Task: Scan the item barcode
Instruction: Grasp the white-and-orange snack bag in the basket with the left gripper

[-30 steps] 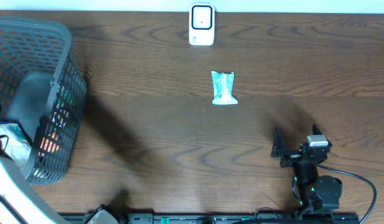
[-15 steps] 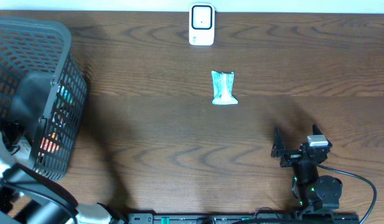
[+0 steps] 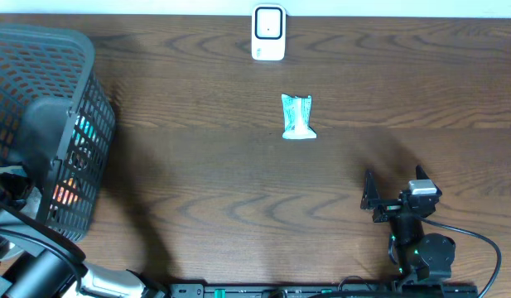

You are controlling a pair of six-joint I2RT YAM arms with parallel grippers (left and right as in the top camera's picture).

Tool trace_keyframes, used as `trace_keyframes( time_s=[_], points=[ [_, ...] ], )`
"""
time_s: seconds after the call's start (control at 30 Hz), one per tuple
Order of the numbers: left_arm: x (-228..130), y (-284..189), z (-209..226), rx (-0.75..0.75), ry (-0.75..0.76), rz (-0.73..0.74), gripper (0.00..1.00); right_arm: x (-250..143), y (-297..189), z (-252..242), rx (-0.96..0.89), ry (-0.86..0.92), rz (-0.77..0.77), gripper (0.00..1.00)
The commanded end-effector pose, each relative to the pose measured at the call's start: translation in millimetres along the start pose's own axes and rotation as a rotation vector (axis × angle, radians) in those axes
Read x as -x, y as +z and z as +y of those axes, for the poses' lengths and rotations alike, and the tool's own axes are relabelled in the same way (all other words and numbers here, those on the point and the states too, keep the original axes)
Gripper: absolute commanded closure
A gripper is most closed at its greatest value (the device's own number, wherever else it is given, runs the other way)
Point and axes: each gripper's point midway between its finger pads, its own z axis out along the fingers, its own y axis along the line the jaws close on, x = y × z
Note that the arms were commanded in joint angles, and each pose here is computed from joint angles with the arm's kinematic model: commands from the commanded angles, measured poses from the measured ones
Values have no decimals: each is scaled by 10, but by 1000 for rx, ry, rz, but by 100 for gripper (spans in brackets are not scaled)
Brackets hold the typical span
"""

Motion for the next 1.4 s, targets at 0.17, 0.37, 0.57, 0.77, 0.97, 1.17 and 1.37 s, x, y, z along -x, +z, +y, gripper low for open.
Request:
trace_keyframes(
  time_s=[0.17,0.37,0.57,0.77,0.97,1.17,1.37],
  points=[
    [-153,7,-420,-248,163,79,28,-3,-3,-26,-13,10,-1,1],
    [-224,55,-402,-242,163,97,26,-3,-3,-26,-13,10,-1,1],
    [-286,96,-388,-238,164,113,34,-3,-3,-26,-13,10,-1,1],
    [-373,174,-407,-255,164,128,38,-3,-3,-26,-13,10,-1,1],
    [-374,166,-463,-288,158,128,92,-3,-3,-26,-13,10,-1,1],
    [-194,-140,-474,-303,69,77,93,-3,-3,-26,-13,10,-1,1],
    [77,-960,-587,-464,45,-125,93,-3,-3,-26,-13,10,-1,1]
  ],
)
